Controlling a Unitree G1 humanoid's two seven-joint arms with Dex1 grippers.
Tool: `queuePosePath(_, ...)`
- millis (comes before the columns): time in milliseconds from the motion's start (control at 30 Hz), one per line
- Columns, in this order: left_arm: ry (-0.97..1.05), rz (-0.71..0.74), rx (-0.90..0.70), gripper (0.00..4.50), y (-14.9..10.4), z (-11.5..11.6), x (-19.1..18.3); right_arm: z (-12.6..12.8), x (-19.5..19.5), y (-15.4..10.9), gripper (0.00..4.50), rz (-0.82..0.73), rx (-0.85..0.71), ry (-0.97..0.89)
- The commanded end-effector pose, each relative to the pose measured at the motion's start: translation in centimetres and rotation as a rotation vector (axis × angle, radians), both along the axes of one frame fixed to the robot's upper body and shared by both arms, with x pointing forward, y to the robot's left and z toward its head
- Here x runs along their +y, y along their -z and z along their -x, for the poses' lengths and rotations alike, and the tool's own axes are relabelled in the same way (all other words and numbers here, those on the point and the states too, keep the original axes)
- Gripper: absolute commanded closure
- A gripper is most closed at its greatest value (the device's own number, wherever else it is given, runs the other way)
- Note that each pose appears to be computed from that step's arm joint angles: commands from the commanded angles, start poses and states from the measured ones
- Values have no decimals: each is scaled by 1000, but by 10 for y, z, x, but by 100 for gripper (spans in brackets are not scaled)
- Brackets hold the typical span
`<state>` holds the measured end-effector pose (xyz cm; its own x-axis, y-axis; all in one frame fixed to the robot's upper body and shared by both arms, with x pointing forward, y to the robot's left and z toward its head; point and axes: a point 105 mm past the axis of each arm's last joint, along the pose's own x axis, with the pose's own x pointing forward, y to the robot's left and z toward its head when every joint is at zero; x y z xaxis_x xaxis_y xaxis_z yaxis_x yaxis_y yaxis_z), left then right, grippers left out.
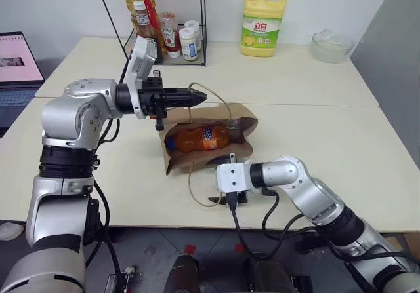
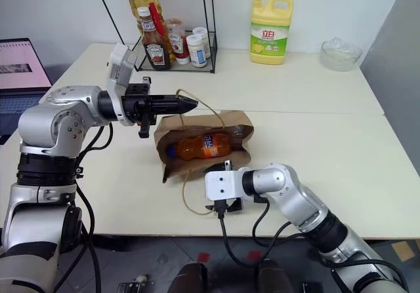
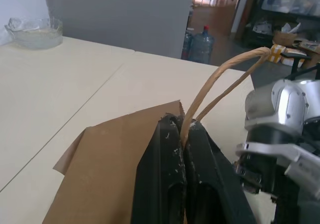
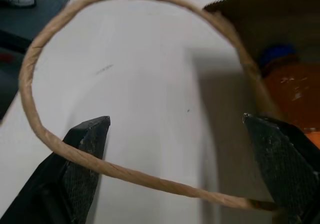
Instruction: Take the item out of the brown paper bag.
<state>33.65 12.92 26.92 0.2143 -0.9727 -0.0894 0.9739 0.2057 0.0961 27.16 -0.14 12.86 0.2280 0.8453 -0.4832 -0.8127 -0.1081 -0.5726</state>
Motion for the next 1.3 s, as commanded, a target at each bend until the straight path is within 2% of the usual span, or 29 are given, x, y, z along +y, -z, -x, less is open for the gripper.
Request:
queuePosePath(33, 31, -20, -49, 448, -6, 8, -3, 10, -8, -15, 0, -34, -3, -19)
queuePosePath(300, 47, -25, -44, 448, -2, 12, -5, 42, -43, -22, 0, -1, 117, -41)
queuePosePath(433, 46, -26, -43, 448, -2, 12, -3, 50, -51, -42, 0, -104, 248, -17)
queuePosePath(533, 35, -14, -46, 448, -5, 10, -2, 37, -41, -62, 0, -198, 250, 23)
queuePosePath(600, 30, -7, -47, 448, -7, 8, -1, 24, -30, -66, 0, -227, 224, 64)
queuePosePath(833, 30, -9, -53, 448, -10, 8, -2, -19, 13, -57, 0, -281, 257, 234)
queuePosePath(967, 27, -11, -57, 448, -10, 7, -2, -31, 25, -52, 0, -287, 246, 291)
queuePosePath(1300, 23, -6, -64, 448, -12, 7, -4, -53, 41, -50, 0, -232, 39, 371)
